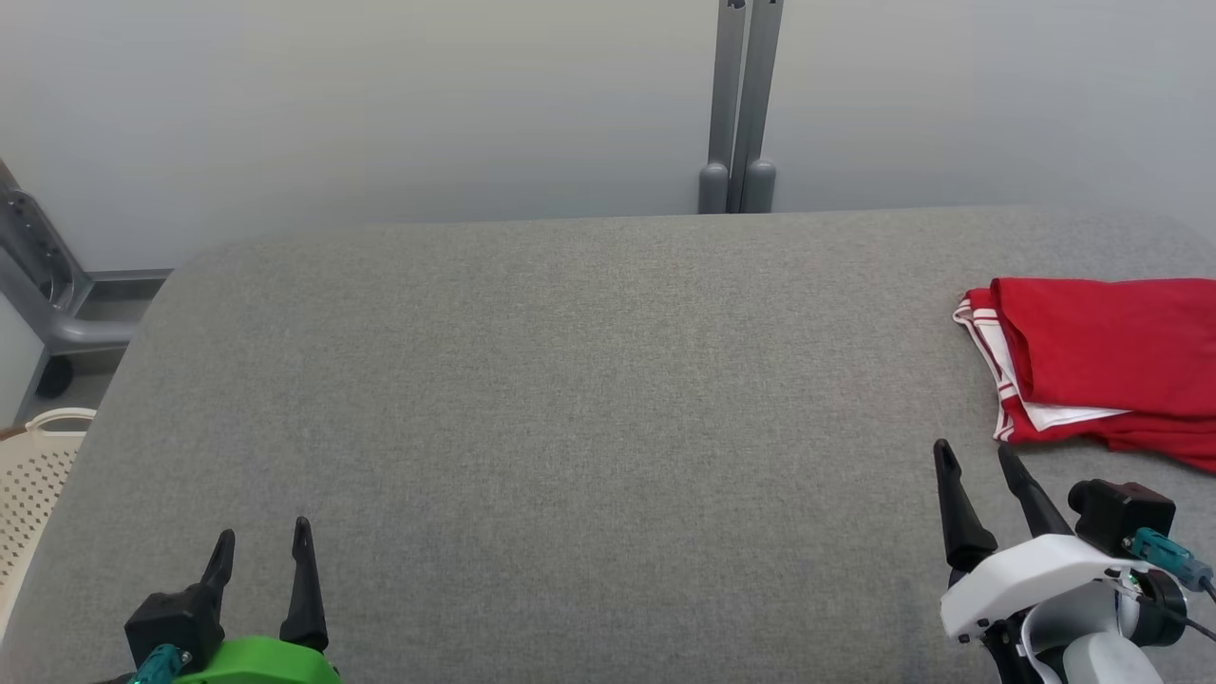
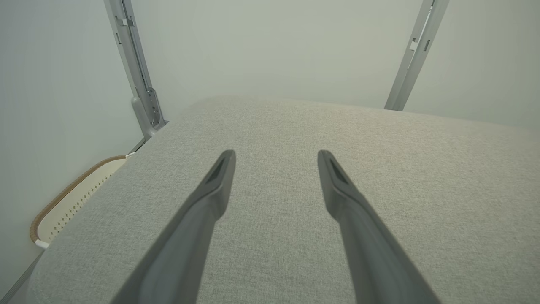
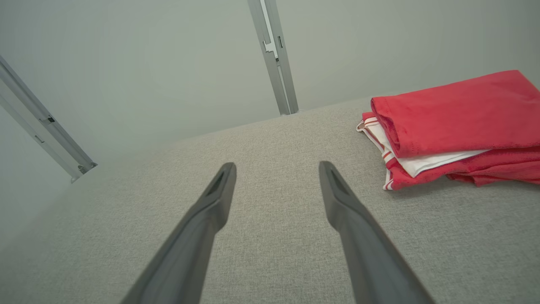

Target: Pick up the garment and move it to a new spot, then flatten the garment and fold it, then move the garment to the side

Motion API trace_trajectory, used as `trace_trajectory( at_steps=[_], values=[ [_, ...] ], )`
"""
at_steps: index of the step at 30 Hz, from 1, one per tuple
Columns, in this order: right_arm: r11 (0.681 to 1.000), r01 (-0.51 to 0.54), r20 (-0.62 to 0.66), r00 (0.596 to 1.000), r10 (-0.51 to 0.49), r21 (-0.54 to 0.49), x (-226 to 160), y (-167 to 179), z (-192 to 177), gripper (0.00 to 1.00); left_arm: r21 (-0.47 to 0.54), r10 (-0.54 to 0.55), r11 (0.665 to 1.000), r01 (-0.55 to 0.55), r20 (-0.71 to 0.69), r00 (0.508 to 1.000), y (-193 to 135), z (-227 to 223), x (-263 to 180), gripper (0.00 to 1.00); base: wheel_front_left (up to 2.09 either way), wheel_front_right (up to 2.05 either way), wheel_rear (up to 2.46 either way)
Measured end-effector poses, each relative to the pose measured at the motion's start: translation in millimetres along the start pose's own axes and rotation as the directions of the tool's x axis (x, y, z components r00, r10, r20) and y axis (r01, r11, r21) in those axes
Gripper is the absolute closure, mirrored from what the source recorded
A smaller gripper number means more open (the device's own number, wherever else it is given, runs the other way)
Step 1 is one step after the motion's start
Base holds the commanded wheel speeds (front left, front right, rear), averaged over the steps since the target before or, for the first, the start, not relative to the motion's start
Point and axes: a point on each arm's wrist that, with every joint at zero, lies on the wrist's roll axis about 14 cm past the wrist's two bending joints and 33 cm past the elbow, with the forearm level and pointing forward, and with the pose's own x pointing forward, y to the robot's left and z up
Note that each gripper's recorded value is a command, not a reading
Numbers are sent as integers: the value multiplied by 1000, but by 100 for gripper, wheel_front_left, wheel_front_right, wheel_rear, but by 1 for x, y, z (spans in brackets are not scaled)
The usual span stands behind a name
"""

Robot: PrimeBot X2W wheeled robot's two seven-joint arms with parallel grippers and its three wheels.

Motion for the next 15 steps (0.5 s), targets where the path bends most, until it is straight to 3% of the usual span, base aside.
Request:
trace_trajectory(
  at_steps=[15],
  values=[
    [1000, -26, -52, 998, 25, -1, -4, 9, -16, 0, -47, 39, 998, -40, -31, 999, 10, -11, -6, 0, 0, 0, 0]
  ],
)
